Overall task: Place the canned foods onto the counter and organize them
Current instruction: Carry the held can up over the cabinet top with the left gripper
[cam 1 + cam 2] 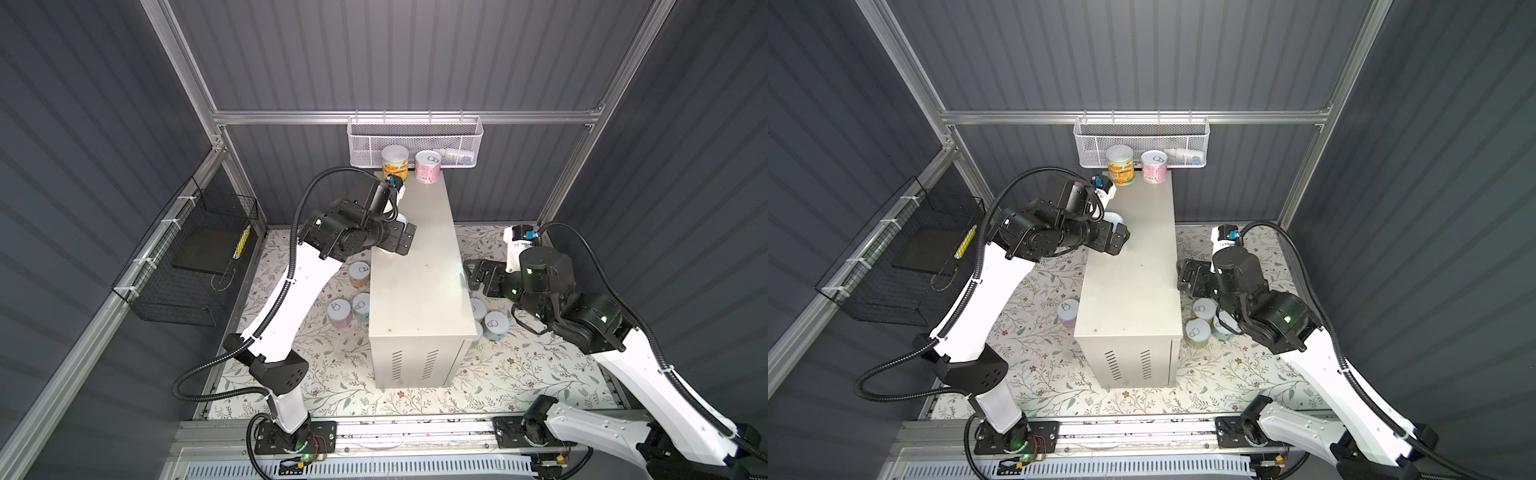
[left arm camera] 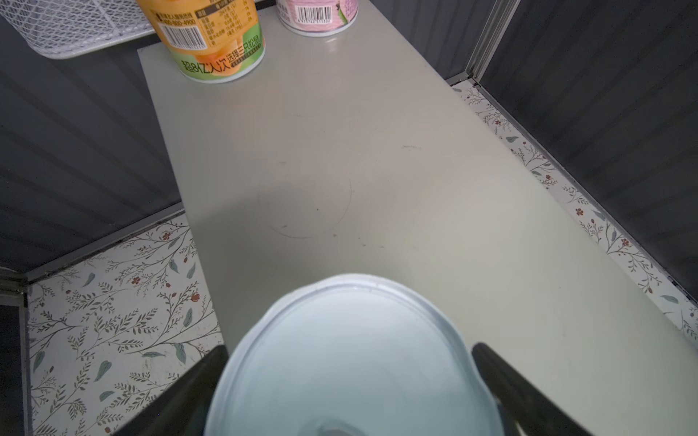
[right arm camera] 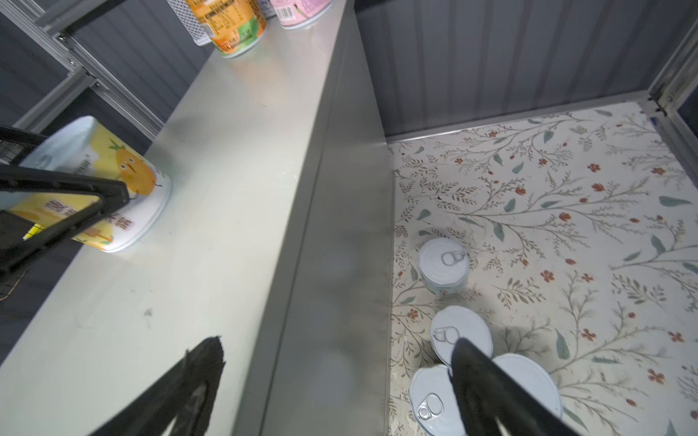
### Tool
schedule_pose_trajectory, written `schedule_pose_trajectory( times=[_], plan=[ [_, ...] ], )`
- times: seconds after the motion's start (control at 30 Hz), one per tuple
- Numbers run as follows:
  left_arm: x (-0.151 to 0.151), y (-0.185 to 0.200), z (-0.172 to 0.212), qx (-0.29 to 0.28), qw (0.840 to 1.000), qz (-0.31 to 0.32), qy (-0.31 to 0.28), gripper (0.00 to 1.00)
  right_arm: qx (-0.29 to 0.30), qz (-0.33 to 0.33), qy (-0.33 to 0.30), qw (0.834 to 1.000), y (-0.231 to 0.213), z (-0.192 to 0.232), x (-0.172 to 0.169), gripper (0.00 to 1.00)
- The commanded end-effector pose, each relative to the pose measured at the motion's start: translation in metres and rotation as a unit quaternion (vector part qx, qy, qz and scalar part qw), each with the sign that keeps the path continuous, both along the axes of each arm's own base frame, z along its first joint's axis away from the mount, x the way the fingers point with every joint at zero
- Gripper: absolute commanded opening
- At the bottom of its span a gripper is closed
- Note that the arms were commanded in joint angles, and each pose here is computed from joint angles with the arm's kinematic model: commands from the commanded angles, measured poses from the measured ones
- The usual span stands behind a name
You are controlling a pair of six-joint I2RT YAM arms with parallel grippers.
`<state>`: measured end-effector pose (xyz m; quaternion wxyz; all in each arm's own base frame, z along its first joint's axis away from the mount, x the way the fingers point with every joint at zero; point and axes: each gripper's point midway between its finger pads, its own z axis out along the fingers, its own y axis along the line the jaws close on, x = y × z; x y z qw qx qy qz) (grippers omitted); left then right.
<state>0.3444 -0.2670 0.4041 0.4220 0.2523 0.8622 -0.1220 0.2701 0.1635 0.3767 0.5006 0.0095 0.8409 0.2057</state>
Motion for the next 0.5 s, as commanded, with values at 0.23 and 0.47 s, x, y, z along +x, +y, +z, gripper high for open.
schedule_pose_trajectory(
  times=[0.23, 0.47],
  plan=[
    [-0.041, 0.031, 0.037, -0.021, 0.998, -0.025, -0.063, 0.90, 0.012, 0.028, -0.042, 0.999, 0.010, 0.035, 0.001, 0.93],
    [-0.051, 0.032, 0.020, -0.025, 0.998, -0.034, -0.042, 0.76, 0.015, 0.031, -0.039, 0.999, 0.014, 0.035, 0.003, 0.93]
  ],
)
